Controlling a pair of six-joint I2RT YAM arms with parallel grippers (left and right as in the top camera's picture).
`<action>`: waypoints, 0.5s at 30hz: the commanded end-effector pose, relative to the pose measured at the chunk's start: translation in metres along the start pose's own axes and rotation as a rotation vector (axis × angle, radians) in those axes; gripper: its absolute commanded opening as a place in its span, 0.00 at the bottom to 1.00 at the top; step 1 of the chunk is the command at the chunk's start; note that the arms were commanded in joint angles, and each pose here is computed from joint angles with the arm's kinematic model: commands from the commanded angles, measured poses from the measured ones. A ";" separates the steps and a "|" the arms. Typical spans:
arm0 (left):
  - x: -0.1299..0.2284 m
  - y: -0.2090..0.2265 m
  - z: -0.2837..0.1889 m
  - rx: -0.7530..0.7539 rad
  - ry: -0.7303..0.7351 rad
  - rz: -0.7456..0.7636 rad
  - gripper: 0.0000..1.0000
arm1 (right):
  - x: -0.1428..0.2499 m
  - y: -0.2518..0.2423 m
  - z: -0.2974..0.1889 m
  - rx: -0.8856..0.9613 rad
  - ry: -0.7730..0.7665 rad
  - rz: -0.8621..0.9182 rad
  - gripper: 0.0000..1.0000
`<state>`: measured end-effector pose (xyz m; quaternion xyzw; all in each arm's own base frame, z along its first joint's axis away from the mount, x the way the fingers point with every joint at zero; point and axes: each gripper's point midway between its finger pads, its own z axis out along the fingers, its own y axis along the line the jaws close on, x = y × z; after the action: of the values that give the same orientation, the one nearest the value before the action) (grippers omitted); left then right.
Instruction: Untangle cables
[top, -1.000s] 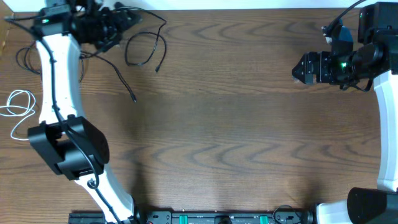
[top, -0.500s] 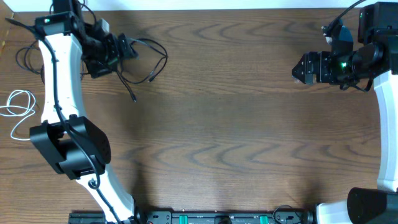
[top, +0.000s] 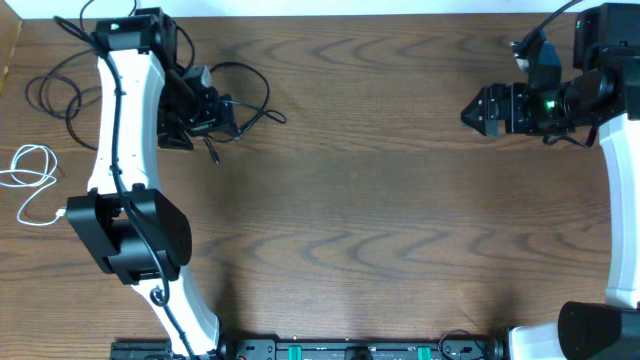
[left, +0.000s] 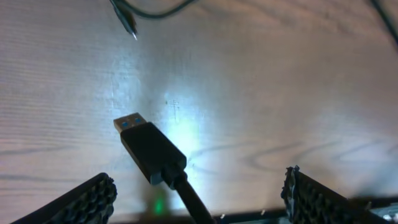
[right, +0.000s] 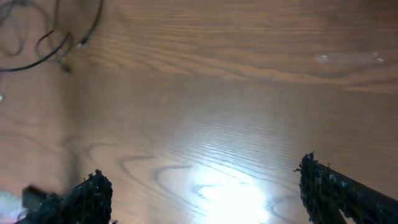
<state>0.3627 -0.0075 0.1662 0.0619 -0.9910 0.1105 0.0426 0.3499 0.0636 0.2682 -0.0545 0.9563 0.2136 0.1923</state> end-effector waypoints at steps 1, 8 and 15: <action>0.010 -0.011 0.003 0.029 0.042 0.136 0.87 | -0.001 0.043 0.005 -0.170 -0.007 -0.145 0.95; 0.022 -0.067 -0.007 0.354 0.029 0.402 0.87 | -0.013 0.106 0.043 -0.263 -0.055 -0.358 0.98; 0.033 -0.072 -0.010 0.392 0.056 0.439 0.87 | -0.019 0.173 0.102 -0.319 -0.084 -0.565 0.97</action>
<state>0.3565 -0.0687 0.1873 -0.1311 -0.9532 0.2723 0.0104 0.3707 0.2366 0.2820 -0.3113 0.8524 0.3033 0.2909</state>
